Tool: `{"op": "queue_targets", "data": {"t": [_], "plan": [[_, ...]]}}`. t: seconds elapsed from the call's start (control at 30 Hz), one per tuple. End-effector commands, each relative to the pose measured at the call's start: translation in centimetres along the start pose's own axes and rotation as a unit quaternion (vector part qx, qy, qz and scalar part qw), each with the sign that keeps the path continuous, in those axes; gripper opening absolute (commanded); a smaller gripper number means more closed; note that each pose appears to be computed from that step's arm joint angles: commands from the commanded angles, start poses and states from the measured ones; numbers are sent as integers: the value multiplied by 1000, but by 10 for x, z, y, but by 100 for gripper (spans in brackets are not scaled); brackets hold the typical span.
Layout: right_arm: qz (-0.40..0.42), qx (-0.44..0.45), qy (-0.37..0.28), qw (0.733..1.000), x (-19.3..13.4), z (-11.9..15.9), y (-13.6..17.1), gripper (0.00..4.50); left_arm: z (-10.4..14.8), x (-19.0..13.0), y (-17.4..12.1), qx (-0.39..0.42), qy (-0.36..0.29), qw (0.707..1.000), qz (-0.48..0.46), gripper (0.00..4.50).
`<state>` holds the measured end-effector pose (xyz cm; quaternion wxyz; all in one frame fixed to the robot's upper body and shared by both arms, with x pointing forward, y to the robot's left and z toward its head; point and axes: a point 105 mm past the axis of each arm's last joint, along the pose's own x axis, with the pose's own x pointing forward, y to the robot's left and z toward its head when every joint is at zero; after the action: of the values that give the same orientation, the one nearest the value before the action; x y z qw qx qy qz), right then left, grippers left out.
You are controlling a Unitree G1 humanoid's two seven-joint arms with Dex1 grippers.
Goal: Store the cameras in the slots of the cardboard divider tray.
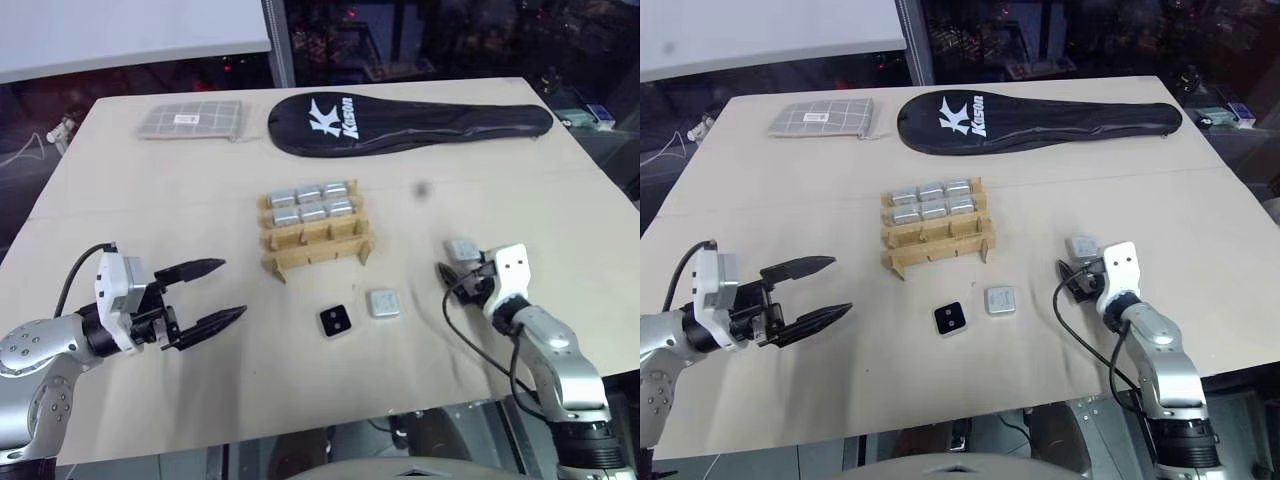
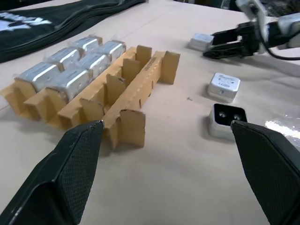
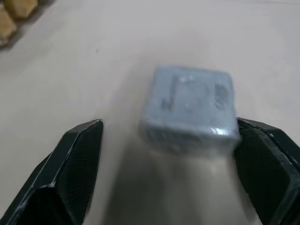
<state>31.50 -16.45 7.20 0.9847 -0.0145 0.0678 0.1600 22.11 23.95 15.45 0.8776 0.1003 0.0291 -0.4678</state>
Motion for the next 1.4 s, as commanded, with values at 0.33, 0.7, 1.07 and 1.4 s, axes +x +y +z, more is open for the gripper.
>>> {"op": "queue_targets", "data": {"t": [0.33,0.7,1.07,1.4], "plan": [[-24,-7,3,1000,3,-2,-6,259,17,1,-2,26,-11,1000,2,450],[32,-169,-89,981,-7,45,-14,198,22,22,2,5,-18,1000,-2,450],[272,-528,-258,762,15,115,59,198,47,69,16,-35,-9,999,19,450],[382,-597,-404,578,22,135,146,198,67,96,13,-63,-8,998,-25,450]]}}
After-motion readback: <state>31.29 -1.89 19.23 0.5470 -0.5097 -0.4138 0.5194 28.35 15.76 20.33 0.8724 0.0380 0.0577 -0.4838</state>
